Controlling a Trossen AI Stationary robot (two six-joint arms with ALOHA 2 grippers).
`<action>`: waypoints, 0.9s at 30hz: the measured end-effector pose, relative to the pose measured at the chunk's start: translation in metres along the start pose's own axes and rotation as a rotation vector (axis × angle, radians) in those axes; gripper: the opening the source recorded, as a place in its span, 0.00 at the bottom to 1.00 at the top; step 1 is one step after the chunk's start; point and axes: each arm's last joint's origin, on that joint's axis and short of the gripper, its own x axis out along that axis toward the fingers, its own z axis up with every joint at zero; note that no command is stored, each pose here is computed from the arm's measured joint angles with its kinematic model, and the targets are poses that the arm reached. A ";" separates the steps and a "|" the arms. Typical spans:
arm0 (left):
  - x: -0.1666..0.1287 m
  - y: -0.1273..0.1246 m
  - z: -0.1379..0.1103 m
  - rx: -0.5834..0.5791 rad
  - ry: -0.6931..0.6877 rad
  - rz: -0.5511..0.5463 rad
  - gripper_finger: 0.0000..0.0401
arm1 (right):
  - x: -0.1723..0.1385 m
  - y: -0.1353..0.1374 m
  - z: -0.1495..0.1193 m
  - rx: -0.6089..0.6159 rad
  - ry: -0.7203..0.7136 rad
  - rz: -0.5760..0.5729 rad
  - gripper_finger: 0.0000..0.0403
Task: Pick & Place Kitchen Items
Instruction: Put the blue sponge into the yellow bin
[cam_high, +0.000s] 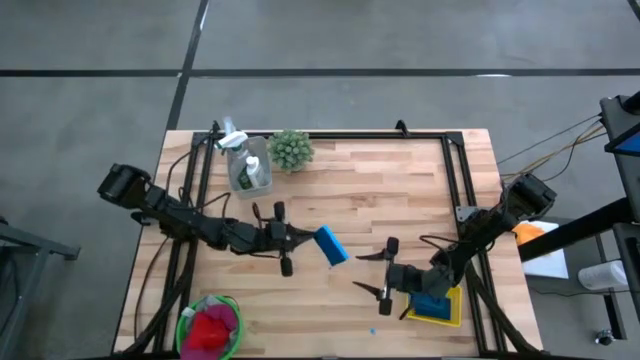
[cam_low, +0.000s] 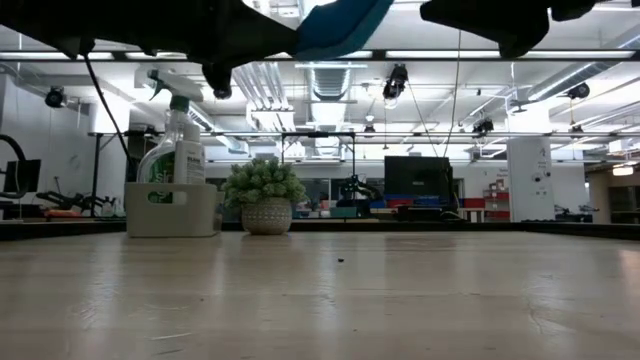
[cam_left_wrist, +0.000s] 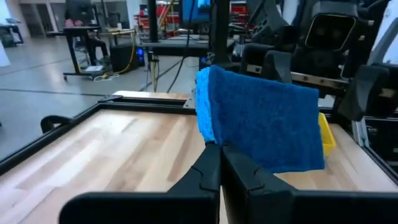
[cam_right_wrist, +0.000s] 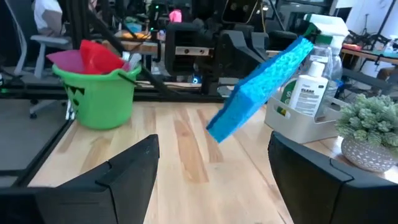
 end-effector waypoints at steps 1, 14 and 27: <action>0.000 0.000 0.000 -0.001 -0.001 0.002 0.00 | 0.001 0.000 0.001 0.002 -0.001 -0.005 0.73; 0.001 0.003 0.003 -0.033 -0.028 0.070 0.00 | 0.019 -0.019 0.006 0.173 -0.029 -0.174 0.73; 0.001 0.003 0.004 -0.033 -0.029 0.071 0.00 | 0.033 -0.033 0.014 0.254 -0.087 -0.127 0.73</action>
